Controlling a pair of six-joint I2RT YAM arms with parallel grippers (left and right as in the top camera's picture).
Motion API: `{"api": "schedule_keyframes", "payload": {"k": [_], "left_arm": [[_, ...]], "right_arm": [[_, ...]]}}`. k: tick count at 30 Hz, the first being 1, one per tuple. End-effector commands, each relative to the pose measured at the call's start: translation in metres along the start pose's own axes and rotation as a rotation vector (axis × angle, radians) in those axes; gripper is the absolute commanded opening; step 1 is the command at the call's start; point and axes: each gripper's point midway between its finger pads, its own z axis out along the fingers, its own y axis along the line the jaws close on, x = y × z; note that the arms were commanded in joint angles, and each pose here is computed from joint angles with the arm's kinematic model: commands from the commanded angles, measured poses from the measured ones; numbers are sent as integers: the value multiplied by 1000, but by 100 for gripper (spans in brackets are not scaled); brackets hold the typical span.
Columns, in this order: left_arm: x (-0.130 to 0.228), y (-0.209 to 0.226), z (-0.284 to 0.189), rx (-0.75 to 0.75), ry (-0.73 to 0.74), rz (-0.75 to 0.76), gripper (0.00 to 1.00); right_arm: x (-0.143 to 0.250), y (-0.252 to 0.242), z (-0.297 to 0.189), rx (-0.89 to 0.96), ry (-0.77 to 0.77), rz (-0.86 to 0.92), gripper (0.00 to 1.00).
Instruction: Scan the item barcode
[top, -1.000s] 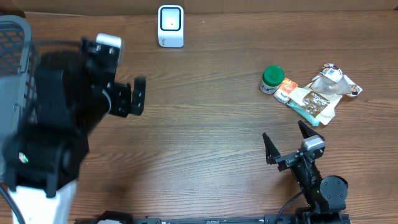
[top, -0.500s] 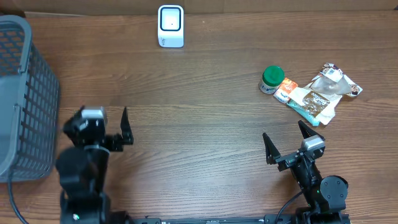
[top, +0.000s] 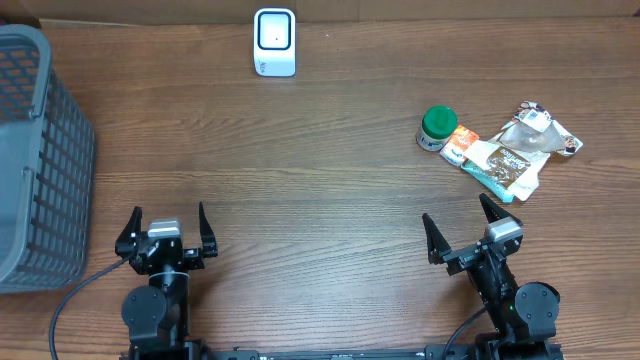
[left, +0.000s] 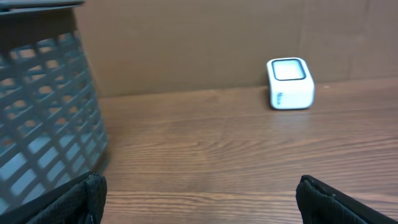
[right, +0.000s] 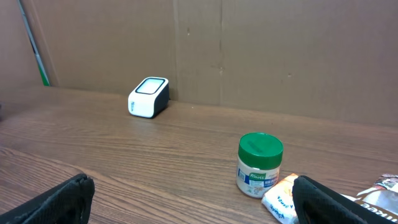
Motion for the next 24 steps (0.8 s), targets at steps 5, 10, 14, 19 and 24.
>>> {"api": "schedule_keyframes", "payload": {"k": [5,10,14,19,24], "left_arm": [[18,8,-1,-58,-3,75,100],[18,8,-1,-55,-4,75,100],[18,8,-1,-55,-4,75,100],[18,8,-1,-55,-3,75,100],[18,8,-1,-55,-3,75,100]], "right_arm": [[1,0,0,-3,-6,4,100],[1,0,0,-3,-6,4,100],[1,0,0,-3,-6,4,100],[1,0,0,-3,-6,4,100],[1,0,0,-3,-6,4,100]]}}
